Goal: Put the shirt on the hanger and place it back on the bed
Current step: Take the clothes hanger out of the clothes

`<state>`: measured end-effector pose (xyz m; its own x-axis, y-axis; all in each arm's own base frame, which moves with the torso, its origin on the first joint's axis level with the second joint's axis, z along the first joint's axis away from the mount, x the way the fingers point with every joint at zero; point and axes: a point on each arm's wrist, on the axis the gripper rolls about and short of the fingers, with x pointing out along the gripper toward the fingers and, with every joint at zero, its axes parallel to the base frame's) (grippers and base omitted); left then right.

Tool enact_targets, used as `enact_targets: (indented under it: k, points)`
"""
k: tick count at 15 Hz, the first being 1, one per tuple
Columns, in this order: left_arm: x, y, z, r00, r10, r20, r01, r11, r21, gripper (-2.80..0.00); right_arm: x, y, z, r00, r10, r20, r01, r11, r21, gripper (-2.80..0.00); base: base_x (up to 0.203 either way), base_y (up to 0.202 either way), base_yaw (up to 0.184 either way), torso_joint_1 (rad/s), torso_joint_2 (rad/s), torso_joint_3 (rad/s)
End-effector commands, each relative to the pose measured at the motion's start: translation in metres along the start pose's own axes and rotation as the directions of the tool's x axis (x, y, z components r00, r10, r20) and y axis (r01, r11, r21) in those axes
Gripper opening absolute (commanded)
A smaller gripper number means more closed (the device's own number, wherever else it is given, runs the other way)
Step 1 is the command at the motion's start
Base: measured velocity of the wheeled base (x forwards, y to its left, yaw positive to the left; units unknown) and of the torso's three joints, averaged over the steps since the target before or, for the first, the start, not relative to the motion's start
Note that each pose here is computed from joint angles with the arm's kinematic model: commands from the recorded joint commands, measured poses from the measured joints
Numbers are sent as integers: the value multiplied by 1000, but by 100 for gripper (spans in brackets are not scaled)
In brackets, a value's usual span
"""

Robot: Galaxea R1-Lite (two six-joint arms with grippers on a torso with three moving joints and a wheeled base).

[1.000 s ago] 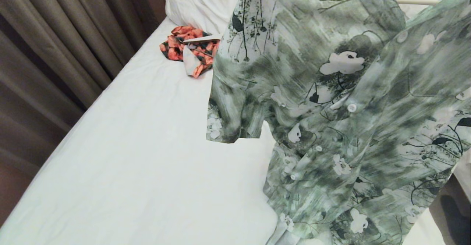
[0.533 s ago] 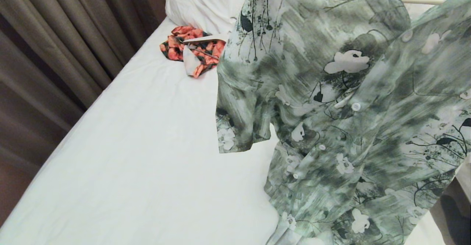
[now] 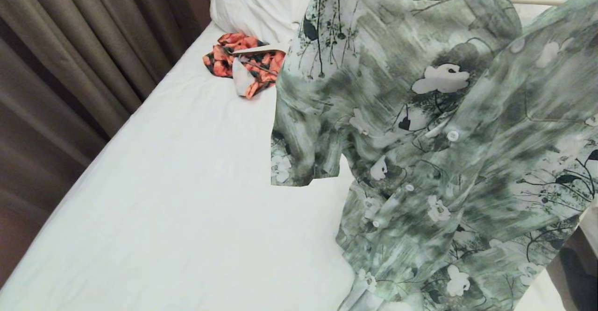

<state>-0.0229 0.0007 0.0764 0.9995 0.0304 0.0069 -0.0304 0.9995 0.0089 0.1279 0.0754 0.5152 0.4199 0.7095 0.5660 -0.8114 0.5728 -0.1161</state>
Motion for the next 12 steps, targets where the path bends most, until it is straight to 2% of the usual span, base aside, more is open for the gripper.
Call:
enact_targets:
  k: [1,5,10,12]
  points:
    - [0,0,0,1000,3,1,-3,1000,-19,-280,0,0,-1,1000,3,-1,-3,1000,1,-280,0,0,0,0,0,0]
    - [0,0,0,1000,6,1,-6,998,-64,-280,1,-2,-2,1000,-5,-4,5,1000,-3,-280,0,0,0,0,0,0]
    - [-1,0,1,1000,9,-2,-9,998,-57,-280,0,-2,-1,1000,-8,-2,8,1000,-6,-280,0,0,0,0,0,0]
    - [-1,0,13,1000,1,-22,-3,998,-59,-280,-1,-2,1,1000,-13,0,13,1000,-5,-280,0,0,0,0,0,0]
